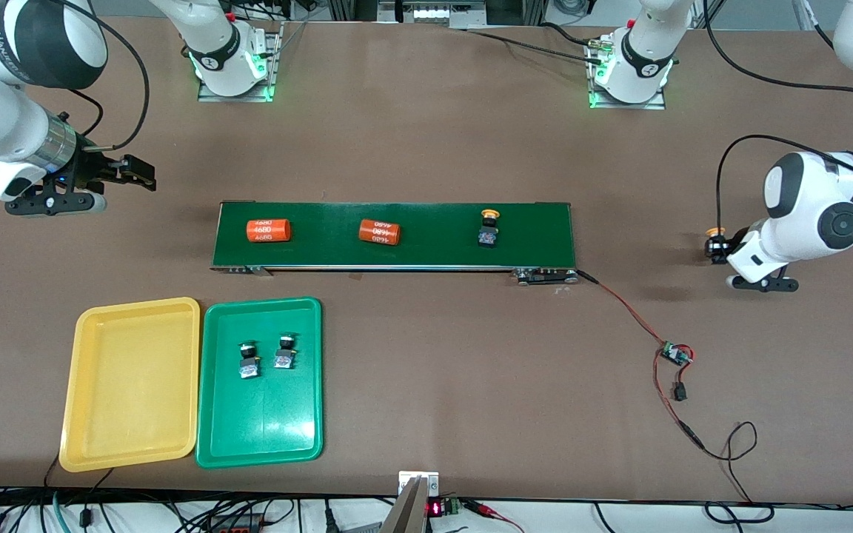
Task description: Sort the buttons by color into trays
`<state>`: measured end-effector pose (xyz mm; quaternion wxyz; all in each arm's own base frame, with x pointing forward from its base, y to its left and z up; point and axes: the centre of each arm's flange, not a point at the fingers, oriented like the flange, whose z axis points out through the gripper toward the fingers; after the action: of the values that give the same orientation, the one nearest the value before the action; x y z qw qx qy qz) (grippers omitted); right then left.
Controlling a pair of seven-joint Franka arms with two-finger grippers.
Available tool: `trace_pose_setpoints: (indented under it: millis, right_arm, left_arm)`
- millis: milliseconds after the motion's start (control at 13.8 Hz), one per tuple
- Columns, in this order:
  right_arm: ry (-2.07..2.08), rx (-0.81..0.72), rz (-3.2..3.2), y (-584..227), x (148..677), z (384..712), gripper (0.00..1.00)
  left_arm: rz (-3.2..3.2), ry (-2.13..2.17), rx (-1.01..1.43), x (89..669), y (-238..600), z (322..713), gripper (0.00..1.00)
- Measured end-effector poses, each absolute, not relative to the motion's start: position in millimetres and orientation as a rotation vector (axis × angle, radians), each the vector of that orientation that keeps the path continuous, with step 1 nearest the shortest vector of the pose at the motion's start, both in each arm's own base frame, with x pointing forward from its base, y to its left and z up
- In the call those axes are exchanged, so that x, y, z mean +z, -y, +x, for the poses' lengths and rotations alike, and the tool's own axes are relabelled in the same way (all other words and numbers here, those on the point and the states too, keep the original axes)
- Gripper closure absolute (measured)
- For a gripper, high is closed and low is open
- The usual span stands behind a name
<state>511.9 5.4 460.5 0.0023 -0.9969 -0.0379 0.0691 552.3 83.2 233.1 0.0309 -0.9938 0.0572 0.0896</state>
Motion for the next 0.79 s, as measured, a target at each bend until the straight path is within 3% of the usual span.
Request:
trace_pose_setpoints:
  millis: [433,795]
  right_arm:
    - [0.128,0.215,-3.127,-13,460,512,0.0]
    - [0.103,0.205,-3.135,-42,461,511,0.0]
  left_arm:
    - [-3.037,-0.508,0.134,283,71,569,0.59]
    - [-3.226,-0.402,0.196,290,178,549,0.59]
